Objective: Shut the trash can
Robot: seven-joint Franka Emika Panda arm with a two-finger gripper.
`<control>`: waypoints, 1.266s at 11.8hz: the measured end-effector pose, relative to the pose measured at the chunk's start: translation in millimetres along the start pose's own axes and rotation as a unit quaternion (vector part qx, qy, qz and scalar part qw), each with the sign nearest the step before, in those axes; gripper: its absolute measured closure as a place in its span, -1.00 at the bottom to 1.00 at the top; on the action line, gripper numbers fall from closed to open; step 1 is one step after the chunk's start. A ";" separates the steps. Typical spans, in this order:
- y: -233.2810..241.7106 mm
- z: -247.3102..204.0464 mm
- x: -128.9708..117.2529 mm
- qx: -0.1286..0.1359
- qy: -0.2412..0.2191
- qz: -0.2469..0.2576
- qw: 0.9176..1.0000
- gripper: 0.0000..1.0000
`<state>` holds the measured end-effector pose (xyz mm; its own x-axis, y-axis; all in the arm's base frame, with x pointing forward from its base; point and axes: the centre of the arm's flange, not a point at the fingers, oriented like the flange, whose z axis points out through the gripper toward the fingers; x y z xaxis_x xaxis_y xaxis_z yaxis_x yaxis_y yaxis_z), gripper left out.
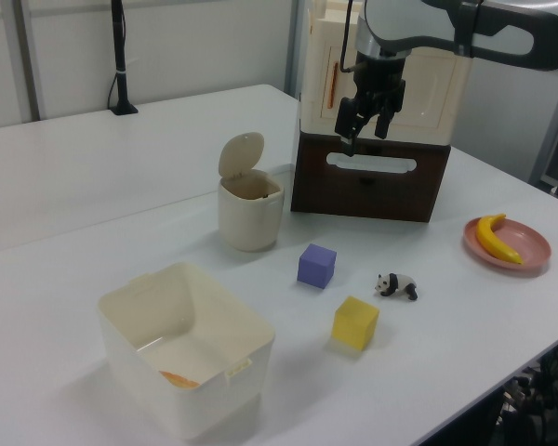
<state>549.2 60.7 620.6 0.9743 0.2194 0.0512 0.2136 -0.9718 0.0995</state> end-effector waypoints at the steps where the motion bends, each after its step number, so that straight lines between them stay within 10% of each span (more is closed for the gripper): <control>1: 0.0 0.1 0.0 0.000 0.000 0.000 1.000 -1.00; 15: 0.2 1.3 0.5 0.000 -0.001 -0.001 1.000 -0.88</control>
<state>549.8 60.5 619.4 0.9741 0.2209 0.0487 0.2154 -0.9715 0.0990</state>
